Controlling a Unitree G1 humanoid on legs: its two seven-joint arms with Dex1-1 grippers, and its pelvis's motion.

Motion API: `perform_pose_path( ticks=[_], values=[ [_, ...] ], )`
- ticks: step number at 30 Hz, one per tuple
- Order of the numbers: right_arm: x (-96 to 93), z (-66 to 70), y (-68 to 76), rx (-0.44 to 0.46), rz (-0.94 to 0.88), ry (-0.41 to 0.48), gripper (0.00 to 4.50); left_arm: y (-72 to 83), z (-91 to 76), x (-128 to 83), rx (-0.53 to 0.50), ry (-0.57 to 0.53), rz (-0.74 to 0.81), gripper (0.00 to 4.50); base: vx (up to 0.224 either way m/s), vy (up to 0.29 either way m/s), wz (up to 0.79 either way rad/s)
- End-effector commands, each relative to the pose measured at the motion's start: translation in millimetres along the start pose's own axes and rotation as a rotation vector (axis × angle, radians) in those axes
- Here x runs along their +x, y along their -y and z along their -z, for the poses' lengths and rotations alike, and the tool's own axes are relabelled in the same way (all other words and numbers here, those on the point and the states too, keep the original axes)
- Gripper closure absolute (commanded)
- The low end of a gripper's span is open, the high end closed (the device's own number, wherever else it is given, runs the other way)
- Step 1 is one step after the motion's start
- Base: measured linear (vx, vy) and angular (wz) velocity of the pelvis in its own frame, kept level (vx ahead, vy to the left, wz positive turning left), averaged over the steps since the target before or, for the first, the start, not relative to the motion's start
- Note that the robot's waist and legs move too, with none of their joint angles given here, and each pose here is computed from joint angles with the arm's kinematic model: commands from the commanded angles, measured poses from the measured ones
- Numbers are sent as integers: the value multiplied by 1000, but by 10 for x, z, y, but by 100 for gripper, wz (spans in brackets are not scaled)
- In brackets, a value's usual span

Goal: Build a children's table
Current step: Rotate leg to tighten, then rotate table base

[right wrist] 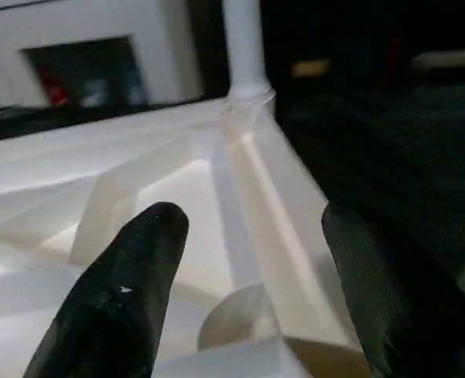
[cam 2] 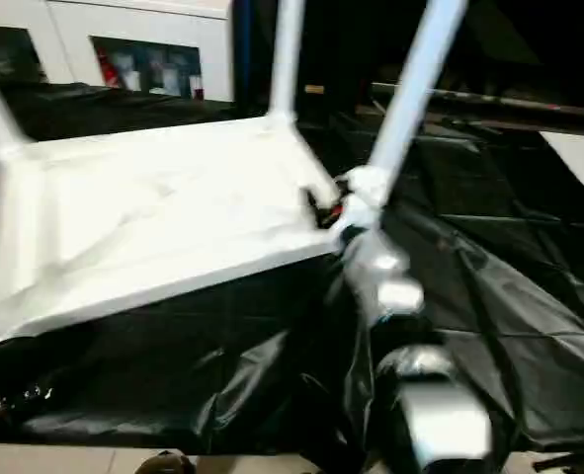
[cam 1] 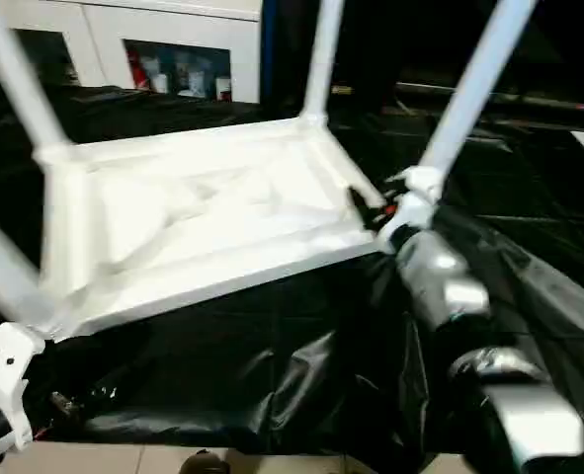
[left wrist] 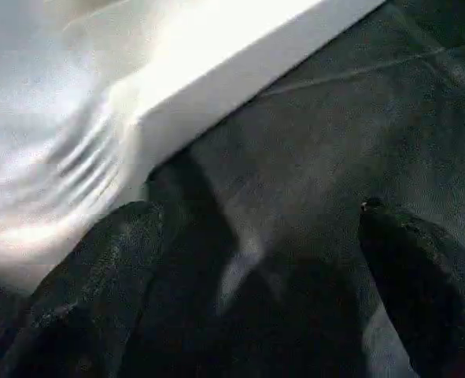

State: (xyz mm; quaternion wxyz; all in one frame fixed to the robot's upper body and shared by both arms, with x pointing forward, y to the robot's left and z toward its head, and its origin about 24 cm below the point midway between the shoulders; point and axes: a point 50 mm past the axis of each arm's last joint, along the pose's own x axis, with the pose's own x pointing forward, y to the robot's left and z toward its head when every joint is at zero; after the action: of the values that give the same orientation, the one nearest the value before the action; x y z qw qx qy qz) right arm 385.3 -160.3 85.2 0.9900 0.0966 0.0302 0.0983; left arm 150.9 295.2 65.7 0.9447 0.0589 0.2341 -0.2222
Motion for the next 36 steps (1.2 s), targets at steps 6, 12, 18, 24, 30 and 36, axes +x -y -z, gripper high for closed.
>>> perform_pose_path(
  ticks=[6, 12, 18, 24, 30, 36],
  values=[
    [-72, -212, 476, -72, 112, 34, 136, -113, 30, -194, -11, 48, -45, 1, 0, 0, 0],
    [-126, -51, 368, -106, -115, -35, 136, -154, -314, -119, -5, 297, -39, 1, 0, 0, 0],
    [-236, 221, 323, -192, -111, -99, 136, -53, -629, 178, 1, 448, 66, 1, 0, 0, 0],
    [-343, 297, 339, -221, -152, -111, 136, -62, -707, 396, 0, 467, 57, 1, 0, 0, 0],
    [-461, 391, 492, -252, 2, -163, 136, 319, -947, 580, -77, 544, 325, 1, 0, 0, 0],
    [-491, 359, 603, -230, 239, -115, 136, 701, -1129, 667, -114, 541, 634, 1, 0, 0, 0]
  ],
)
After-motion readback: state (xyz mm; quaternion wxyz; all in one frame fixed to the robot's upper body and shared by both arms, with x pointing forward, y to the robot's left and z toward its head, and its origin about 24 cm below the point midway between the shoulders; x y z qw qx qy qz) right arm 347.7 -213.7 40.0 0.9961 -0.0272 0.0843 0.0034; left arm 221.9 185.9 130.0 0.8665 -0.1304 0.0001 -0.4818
